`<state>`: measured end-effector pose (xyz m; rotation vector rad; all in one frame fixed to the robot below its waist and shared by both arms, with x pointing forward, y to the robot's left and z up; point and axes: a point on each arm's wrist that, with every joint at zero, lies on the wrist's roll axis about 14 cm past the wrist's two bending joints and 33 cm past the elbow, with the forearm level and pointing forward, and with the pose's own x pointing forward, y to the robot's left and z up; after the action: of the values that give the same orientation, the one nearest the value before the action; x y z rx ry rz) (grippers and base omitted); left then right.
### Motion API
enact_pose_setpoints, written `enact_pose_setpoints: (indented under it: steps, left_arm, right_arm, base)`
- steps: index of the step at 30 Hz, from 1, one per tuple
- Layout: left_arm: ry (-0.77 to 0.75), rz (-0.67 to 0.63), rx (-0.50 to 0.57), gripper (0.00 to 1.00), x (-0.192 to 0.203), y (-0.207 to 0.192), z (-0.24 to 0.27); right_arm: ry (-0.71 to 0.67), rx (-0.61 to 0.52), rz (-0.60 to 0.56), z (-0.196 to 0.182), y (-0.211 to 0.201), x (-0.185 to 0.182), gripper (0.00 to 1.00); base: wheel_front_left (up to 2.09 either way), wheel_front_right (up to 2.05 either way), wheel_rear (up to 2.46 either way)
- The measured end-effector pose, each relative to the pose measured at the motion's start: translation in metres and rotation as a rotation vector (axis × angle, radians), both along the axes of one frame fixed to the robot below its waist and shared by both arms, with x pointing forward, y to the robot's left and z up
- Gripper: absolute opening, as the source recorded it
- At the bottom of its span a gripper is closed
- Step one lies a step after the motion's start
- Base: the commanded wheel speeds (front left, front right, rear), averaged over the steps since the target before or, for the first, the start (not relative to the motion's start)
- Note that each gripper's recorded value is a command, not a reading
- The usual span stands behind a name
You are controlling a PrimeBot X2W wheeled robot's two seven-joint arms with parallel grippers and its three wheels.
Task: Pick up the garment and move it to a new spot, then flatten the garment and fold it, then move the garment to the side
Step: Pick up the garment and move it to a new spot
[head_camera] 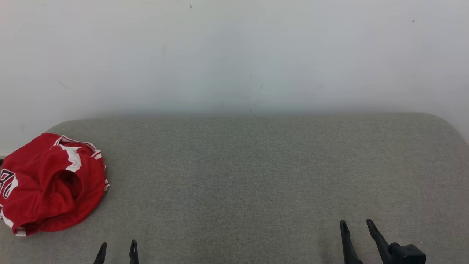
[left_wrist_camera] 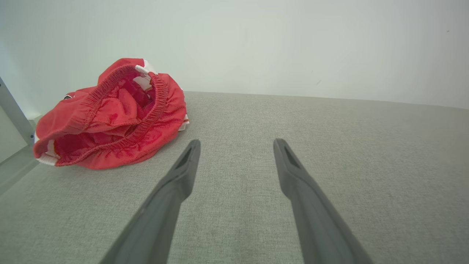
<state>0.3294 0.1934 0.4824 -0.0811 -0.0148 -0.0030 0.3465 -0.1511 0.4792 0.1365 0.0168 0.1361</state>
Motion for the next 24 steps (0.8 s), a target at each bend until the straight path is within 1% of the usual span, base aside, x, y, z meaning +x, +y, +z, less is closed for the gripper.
enact_pose_setpoints:
  steps: [7,15,16,24]
  left_arm:
    - [-0.004,0.080,-0.012,1.00,-0.015,0.022,-0.001]
    - [-0.002,0.214,-0.012,1.00,-0.047,0.062,-0.004]
    - [-0.002,0.214,-0.012,1.00,-0.047,0.062,-0.004]
    - [-0.005,0.358,-0.005,1.00,-0.088,0.099,-0.006]
  right_arm:
    - [0.004,-0.011,0.060,-0.001,0.019,0.006,1.00]
    - [0.012,-0.036,0.166,-0.003,0.053,0.016,1.00]
    - [0.012,-0.036,0.166,-0.003,0.053,0.016,1.00]
    - [0.014,-0.042,0.303,-0.003,0.099,0.024,1.00]
  base:
    - [0.00,0.00,0.00]
    - [0.00,0.00,0.00]
    - [0.00,0.00,0.00]
    - [0.00,0.00,0.00]
